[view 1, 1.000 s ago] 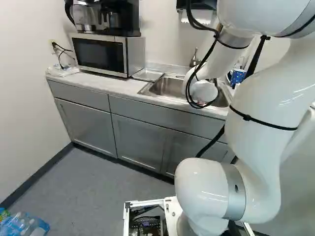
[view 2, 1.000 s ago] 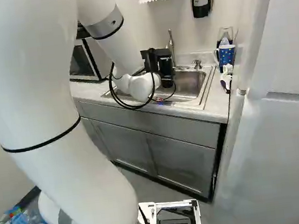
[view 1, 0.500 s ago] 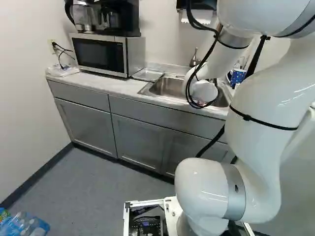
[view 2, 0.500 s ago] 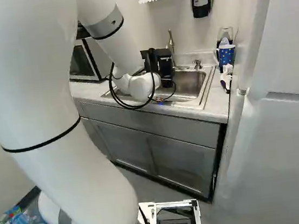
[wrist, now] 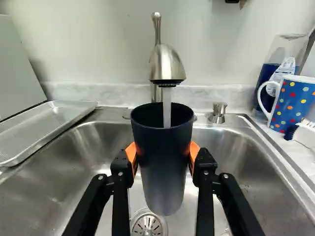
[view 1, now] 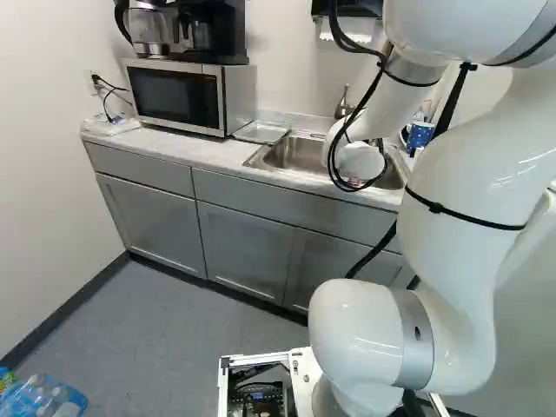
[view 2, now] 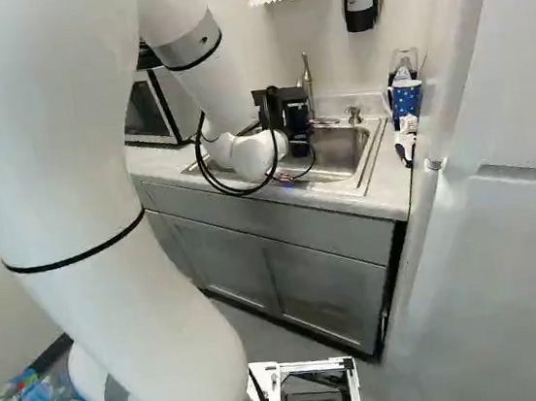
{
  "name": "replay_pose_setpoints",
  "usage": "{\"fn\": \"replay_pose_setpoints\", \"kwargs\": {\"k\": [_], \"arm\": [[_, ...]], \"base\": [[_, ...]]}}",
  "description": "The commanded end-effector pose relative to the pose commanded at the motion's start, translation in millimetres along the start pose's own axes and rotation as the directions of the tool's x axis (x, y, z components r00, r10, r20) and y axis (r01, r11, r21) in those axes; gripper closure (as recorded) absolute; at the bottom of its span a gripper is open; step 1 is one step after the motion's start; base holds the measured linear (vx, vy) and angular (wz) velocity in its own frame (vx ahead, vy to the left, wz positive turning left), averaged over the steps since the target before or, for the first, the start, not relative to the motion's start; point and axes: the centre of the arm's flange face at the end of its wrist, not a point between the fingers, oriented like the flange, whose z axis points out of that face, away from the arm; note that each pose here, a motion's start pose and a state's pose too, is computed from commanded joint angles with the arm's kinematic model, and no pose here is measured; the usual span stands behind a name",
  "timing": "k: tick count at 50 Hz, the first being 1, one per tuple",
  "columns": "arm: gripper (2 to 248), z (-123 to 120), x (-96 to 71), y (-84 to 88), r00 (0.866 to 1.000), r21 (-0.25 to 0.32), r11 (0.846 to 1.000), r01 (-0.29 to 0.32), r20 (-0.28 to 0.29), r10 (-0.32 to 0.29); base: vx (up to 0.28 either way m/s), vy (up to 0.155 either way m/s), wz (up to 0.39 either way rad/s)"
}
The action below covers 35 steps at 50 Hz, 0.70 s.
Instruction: Rinse the cup and place it in the tray
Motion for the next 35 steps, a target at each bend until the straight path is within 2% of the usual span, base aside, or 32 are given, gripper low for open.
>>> {"fn": "replay_pose_setpoints", "kwargs": {"k": [35], "arm": [[128, 0.0, 0.0, 0.0, 1.0, 0.0, 1.0, 0.0, 0.0, 0.0]], "base": [[0.0, 0.0, 0.0]]}}
